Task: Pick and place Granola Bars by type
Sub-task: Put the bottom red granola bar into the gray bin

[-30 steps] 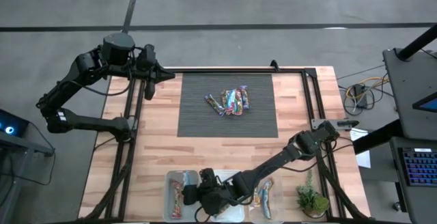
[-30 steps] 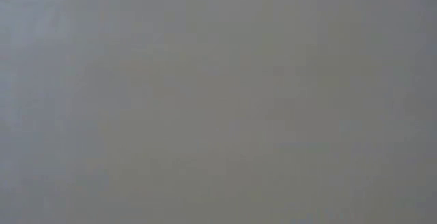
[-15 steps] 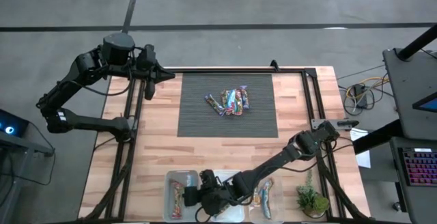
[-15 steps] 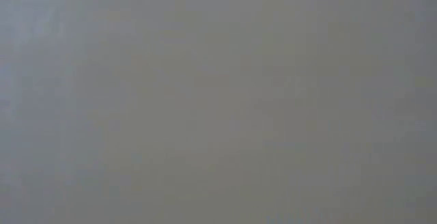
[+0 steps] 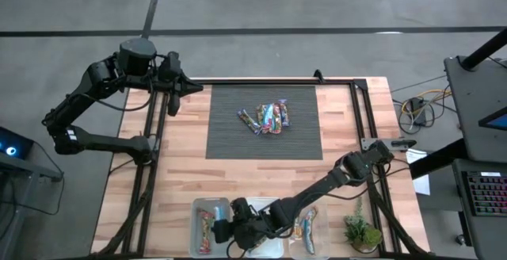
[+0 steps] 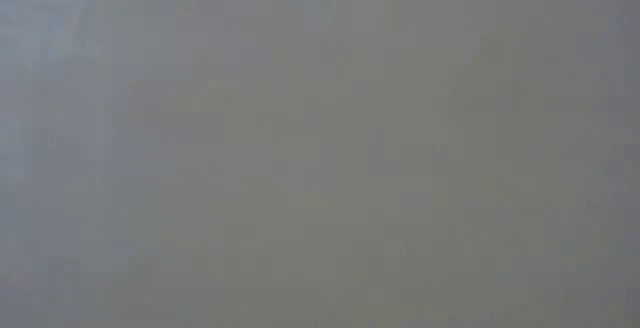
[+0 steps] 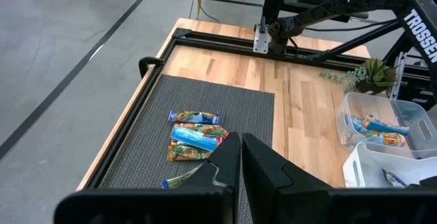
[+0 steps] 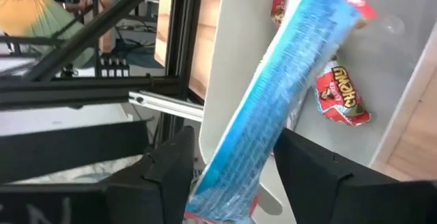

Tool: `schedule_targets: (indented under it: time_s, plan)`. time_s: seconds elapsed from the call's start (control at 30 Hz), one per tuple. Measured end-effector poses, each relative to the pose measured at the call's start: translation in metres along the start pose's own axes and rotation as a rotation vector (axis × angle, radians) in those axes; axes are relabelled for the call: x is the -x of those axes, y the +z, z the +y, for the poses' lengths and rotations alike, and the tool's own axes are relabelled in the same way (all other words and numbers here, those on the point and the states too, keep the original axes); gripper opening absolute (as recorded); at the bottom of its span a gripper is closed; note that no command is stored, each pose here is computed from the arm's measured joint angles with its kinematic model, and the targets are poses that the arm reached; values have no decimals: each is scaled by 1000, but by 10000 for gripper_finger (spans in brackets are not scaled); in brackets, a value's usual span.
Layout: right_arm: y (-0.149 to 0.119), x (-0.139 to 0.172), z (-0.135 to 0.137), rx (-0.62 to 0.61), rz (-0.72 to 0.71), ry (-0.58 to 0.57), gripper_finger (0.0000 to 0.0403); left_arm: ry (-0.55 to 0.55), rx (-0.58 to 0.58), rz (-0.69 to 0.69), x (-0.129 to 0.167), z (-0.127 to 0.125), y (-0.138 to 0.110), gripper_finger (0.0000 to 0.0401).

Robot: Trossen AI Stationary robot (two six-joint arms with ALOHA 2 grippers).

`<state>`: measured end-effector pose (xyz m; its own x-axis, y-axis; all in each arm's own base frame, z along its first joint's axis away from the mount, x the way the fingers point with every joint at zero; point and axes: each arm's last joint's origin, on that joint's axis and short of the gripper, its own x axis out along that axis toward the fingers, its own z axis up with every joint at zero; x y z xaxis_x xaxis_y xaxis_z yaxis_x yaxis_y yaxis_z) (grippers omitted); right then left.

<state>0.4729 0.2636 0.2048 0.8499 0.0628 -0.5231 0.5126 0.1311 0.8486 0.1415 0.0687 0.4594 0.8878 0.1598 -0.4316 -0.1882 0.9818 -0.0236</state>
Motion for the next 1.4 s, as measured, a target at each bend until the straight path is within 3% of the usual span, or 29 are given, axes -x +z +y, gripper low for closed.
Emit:
schedule_targets:
  time_s: [0.4,0.97,1.4]
  plan:
    - [2,-6,-16,-3,8,-44,190,0,0,0,0,0,0,0]
    - [14,-12,-12,6,-3,-6,192,0,-1,-2,0,0,0,0]
    - [18,-15,-16,1,31,-26,271,0,-1,-2,0,0,0,0]
